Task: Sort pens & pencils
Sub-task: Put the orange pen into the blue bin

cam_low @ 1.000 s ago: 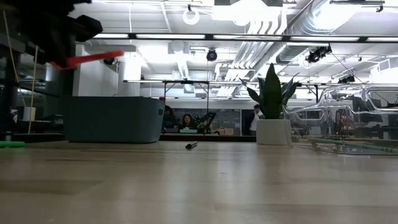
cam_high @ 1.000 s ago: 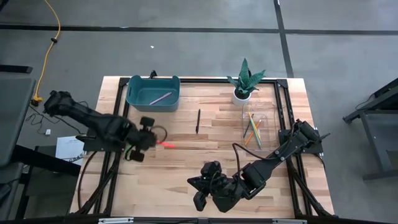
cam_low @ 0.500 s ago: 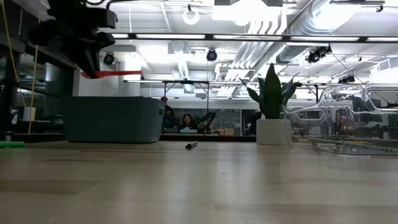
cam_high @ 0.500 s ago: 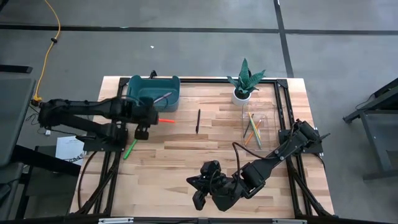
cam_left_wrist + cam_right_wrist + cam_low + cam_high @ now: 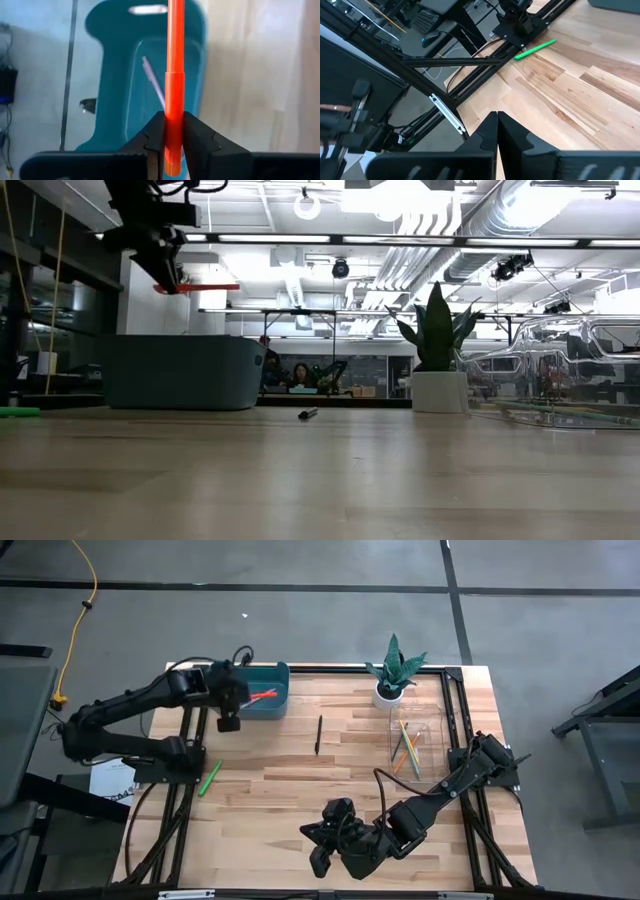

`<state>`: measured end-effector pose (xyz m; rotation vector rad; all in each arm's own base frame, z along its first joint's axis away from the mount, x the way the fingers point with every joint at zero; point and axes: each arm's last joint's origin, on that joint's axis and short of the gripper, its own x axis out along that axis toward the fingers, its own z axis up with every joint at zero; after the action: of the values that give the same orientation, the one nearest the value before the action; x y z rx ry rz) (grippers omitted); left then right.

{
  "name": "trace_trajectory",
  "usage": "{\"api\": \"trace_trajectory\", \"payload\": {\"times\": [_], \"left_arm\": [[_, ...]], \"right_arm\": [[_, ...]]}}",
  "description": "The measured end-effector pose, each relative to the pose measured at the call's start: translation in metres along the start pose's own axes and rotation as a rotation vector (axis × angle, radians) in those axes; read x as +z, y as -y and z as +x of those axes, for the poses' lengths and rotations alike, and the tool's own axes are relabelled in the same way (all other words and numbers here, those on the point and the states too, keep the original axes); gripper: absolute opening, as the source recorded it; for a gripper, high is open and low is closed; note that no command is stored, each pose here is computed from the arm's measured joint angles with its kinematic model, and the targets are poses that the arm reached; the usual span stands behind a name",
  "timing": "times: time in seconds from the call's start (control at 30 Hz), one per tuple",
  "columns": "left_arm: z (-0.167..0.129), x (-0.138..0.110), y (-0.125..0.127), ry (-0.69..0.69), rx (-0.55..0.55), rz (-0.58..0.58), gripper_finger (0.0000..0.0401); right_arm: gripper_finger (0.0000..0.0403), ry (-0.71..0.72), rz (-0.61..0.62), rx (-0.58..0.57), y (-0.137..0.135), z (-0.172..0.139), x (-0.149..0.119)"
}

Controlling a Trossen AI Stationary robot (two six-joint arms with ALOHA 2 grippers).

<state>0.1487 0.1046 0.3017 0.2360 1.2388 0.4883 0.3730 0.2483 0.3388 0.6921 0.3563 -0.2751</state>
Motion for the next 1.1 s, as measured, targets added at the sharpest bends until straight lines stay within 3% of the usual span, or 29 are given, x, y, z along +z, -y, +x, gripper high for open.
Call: {"api": "trace_trajectory", "payload": {"times": [0.3,0.6,0.9,1.1], "left_arm": [[0.018,-0.009,-0.025,-0.096,-0.002,-0.115,0.0055],[0.034,-0.009,-0.039,-0.117,-0.012,-0.143,0.0041],[0.048,-0.015,-0.050,-0.149,-0.061,-0.202,0.0082],[0.049,-0.014,-0.050,-0.139,-0.055,-0.192,0.0087]], "right_arm": [[0.0000,0.000,0.018,0.000,0.000,0.000,0.000],[0.0000,0.007,0.038,0.012,-0.001,0.000,0.001],[0.0000,0.009,0.042,0.016,-0.002,0.000,0.001],[0.0000,0.009,0.040,0.016,-0.002,0.000,0.001]]}}
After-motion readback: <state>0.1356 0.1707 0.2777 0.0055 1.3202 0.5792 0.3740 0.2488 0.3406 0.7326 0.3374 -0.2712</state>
